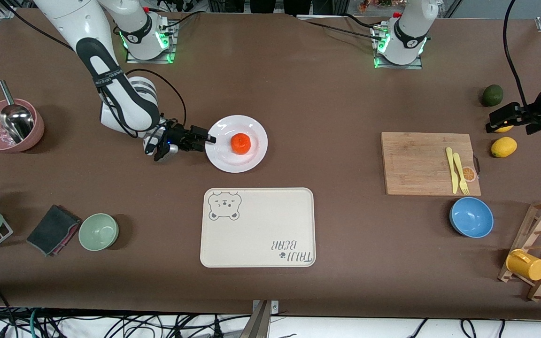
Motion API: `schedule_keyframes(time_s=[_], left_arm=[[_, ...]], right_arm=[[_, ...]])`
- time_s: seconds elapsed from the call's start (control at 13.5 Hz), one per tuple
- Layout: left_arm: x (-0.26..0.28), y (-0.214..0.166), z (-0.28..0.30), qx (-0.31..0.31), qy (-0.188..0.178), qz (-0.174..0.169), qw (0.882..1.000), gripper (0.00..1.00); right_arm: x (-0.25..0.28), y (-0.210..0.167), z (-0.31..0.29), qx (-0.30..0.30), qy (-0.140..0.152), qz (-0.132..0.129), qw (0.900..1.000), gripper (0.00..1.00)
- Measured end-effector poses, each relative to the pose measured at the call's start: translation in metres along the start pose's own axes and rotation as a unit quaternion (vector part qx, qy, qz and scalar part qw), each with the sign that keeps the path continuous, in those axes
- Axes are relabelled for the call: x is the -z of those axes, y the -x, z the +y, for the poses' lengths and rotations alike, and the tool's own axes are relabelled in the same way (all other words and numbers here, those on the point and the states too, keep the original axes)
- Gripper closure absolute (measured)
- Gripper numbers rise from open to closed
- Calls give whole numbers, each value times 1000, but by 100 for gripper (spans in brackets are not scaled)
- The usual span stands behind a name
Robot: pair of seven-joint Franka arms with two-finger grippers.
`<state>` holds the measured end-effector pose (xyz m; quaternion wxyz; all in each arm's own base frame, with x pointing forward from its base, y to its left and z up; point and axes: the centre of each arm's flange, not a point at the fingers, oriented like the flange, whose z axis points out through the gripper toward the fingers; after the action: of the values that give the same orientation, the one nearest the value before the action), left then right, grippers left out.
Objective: Place orange and plate with both arms
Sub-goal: 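Move the right gripper to the plate rim and grip it, then slide the plate with the right gripper onto the bear tray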
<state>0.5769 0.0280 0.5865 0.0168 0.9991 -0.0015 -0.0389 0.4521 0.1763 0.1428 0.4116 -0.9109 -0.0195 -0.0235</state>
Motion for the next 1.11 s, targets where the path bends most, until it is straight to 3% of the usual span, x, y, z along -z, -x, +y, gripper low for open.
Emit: schedule_keyframes(time_s=[0.15,0.59,0.67,0.81,1.11], left_arm=[[0,0,0,0,0,0,1000,0],[0,0,0,0,0,0,1000,0],[0,0,0,0,0,0,1000,0],[0,0,0,0,0,0,1000,0],[0,0,0,0,0,0,1000,0]], right_arm=[[-3,1,-2,0,3,1,1000,17],[-10,6,-8,7,4,5,1000,28],[-11,7,-6,9,4,4,1000,34],[-13,8,-4,11,5,2,1000,56],[-15,10,-1,11,5,1,1000,68]])
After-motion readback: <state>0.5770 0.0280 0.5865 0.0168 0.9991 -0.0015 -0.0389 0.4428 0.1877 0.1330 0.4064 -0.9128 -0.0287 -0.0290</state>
